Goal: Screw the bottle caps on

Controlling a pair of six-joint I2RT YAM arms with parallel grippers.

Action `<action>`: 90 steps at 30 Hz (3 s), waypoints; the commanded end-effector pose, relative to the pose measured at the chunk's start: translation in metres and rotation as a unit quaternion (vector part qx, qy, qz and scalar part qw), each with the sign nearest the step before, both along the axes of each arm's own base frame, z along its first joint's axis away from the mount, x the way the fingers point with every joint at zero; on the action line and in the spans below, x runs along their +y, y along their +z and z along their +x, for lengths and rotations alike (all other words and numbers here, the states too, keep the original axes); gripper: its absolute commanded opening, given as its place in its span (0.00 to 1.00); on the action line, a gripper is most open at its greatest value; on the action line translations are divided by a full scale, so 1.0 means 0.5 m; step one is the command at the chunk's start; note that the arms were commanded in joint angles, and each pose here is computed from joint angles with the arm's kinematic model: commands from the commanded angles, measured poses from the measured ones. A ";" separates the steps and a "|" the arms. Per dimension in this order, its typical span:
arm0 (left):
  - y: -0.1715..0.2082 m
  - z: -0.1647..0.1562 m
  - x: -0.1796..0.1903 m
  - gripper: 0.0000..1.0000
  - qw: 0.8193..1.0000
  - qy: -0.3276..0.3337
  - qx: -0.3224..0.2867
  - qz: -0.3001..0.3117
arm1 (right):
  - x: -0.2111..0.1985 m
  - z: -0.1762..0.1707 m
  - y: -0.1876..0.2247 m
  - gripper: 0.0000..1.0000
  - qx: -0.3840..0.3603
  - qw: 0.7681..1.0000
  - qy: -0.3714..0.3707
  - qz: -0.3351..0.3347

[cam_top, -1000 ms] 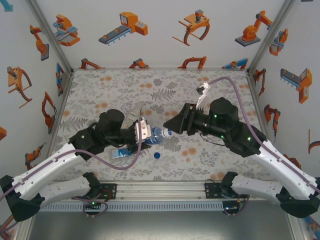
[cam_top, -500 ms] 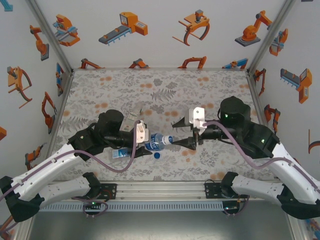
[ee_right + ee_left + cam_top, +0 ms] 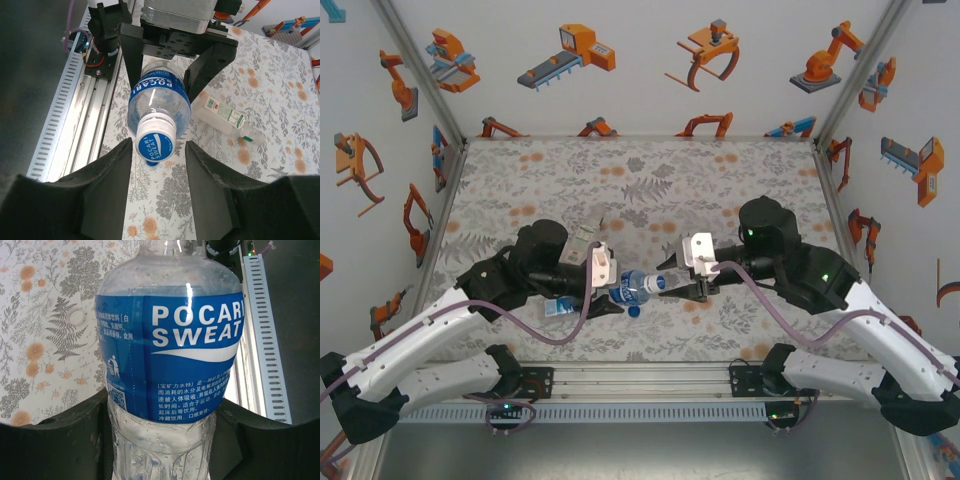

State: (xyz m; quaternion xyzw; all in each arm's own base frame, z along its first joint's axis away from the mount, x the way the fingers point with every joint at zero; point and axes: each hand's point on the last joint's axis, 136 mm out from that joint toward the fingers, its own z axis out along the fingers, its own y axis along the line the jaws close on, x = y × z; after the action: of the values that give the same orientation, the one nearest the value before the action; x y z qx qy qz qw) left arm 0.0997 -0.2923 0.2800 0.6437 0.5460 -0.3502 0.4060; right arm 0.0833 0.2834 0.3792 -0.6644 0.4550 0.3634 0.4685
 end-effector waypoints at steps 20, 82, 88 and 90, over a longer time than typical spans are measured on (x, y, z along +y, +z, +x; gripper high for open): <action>0.016 0.023 -0.009 0.00 1.000 0.027 -0.007 -0.009 | 0.011 0.105 0.010 0.00 0.253 0.943 -0.205 0.059; 0.035 -0.019 -0.002 0.00 1.000 -0.020 0.016 -0.013 | 0.018 -0.003 0.024 0.33 0.016 0.999 0.014 0.044; 0.031 -0.012 -0.002 0.00 1.000 -0.011 0.011 -0.010 | 0.024 0.026 0.024 0.08 0.089 0.994 -0.043 0.049; 0.026 -0.001 -0.002 0.00 1.000 0.002 0.005 -0.005 | 0.027 0.051 0.023 0.00 0.147 0.983 -0.091 0.058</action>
State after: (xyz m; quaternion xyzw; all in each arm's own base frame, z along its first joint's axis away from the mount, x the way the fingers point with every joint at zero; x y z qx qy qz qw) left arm 0.0985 -0.2919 0.2782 0.6386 0.5611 -0.3565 0.3876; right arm 0.0907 0.2925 0.3846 -0.6034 0.4973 0.4177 0.4628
